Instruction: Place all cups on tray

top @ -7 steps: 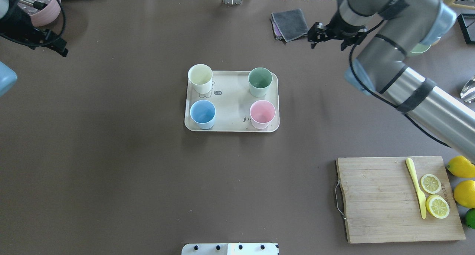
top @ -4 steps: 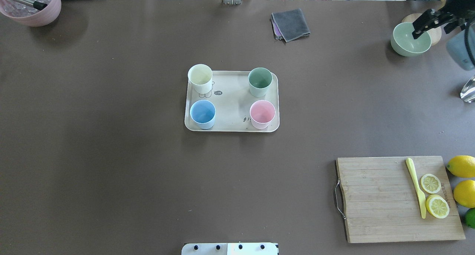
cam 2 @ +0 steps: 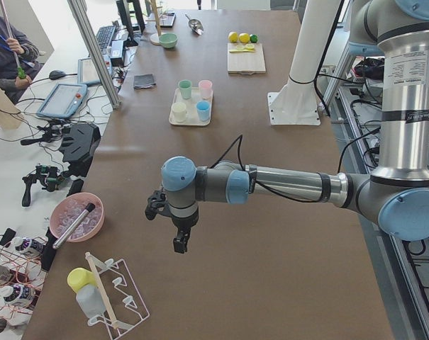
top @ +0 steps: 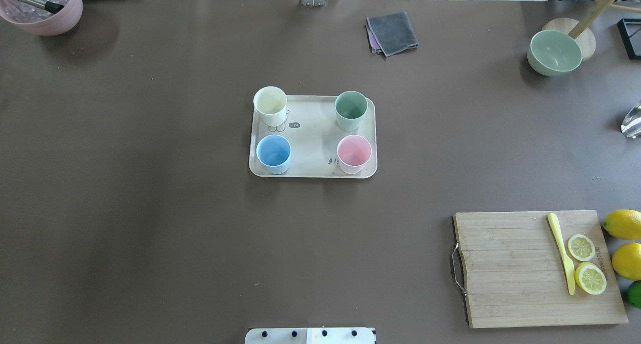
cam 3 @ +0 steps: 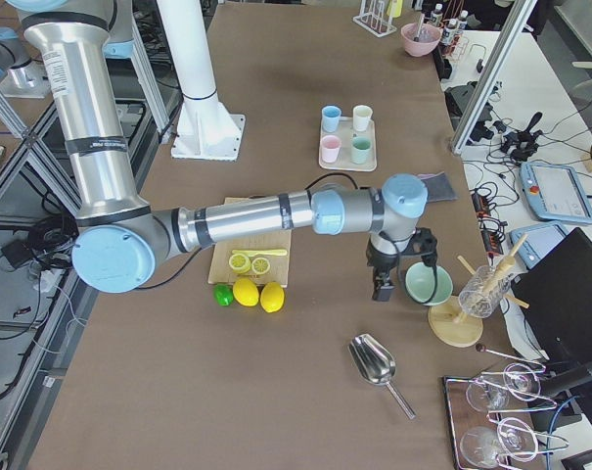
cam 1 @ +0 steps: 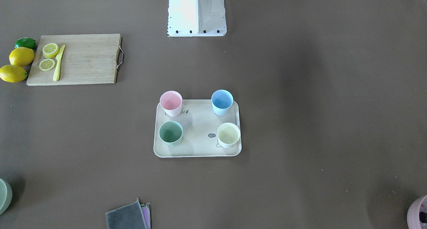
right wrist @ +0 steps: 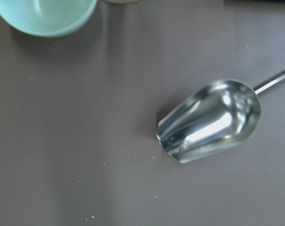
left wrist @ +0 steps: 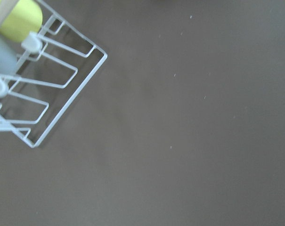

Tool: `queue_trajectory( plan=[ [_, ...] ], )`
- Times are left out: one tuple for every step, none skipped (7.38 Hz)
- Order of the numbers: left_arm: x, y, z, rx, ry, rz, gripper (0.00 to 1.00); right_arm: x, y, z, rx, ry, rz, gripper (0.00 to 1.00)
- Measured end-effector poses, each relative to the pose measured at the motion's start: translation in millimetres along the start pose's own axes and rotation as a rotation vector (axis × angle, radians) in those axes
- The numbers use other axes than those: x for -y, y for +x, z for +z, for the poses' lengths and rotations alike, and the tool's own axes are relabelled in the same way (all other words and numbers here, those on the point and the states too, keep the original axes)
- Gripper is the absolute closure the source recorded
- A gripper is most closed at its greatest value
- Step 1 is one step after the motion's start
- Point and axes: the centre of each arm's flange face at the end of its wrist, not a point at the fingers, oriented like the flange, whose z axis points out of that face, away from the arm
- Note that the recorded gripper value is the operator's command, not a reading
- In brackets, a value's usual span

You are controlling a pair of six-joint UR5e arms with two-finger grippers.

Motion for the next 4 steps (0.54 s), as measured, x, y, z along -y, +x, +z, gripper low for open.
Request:
queue_trajectory(
  plan=[
    [-10.5, -3.6, 6.8, -0.006, -0.006, -0.007, 0.02, -17.8, 15.8, 15.6, -0.001, -0.015, 0.017, 0.00],
    [-16.2, -3.8, 10.8, -0.033, -0.009, -0.014, 0.02, -24.5, 18.7, 22.2, 0.002, -0.020, 0.015, 0.00],
    [-19.6, -0.4, 13.4, -0.090, -0.006, -0.023, 0.02, -24.6, 14.7, 24.3, 0.003, -0.021, 0.003, 0.00],
    [-25.2, 2.5, 16.9, -0.148, -0.005, -0.032, 0.02, -23.2, 8.6, 22.7, 0.006, -0.017, -0.008, 0.00]
  ],
)
